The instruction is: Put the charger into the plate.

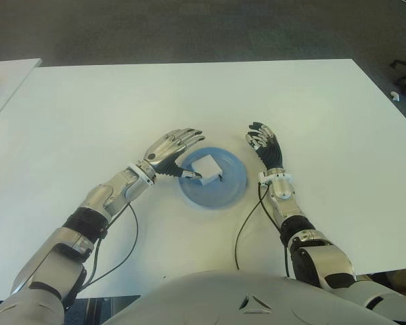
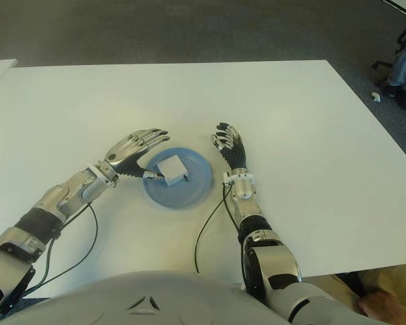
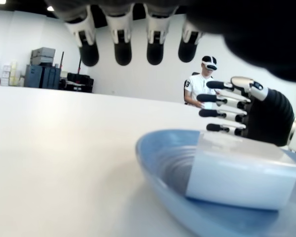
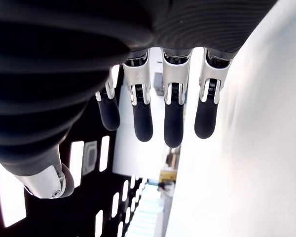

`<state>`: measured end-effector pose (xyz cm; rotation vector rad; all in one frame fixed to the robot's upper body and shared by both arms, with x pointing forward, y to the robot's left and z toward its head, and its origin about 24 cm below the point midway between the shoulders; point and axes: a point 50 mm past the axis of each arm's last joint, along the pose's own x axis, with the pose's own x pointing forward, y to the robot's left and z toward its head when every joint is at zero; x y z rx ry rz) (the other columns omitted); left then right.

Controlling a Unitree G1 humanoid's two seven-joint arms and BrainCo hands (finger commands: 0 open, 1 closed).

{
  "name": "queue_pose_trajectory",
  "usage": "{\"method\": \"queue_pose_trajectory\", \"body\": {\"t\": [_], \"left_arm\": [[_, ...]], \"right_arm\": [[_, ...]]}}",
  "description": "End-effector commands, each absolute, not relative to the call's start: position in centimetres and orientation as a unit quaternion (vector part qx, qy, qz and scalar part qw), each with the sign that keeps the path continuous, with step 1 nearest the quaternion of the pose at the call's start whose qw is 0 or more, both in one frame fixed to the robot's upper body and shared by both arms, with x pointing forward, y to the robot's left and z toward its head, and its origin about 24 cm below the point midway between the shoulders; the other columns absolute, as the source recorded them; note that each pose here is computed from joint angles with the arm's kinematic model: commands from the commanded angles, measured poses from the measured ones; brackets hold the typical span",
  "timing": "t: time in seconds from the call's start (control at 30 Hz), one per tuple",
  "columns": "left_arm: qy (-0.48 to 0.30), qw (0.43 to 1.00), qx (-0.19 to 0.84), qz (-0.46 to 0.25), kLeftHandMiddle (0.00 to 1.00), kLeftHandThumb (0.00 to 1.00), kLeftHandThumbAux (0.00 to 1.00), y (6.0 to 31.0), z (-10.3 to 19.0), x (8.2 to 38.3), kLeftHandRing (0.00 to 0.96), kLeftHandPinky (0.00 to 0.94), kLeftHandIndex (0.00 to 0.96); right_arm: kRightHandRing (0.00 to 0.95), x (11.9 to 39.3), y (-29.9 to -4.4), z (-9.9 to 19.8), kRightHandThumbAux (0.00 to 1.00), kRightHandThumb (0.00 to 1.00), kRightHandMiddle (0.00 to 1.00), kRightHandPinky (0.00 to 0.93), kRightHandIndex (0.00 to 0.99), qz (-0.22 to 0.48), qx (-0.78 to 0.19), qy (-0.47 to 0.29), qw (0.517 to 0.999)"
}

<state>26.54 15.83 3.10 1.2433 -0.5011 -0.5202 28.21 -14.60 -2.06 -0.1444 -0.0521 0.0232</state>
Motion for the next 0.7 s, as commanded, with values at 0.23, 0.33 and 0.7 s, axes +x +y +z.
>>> {"method": "queue_pose_trajectory", "body": {"t": [0.23,0.33,0.7], "left_arm": [[-0.233,0.917,0.297,-0.129,0.061,0.191,0.406,16.4,3.1,28.3,0.043,0.059,0.044],[-0.205,0.941,0.251,-0.1,0.084,0.2,0.437,16.9,2.5,28.7,0.063,0.063,0.062],[-0.039,0.997,0.066,0.01,0.073,0.163,0.598,18.4,-2.5,27.5,0.049,0.018,0.04]], "right_arm": [[0.282,19.3,-13.4,-10.6,0.607,0.649,0.264,0.321,0.203,0.008,-0.038,0.188,0.981],[0.282,19.3,-13.4,-10.5,0.606,0.649,0.262,0.324,0.201,0.007,-0.038,0.188,0.981],[0.275,19.1,-13.4,-10.6,0.599,0.621,0.257,0.306,0.194,0.004,-0.044,0.191,0.981]]}}
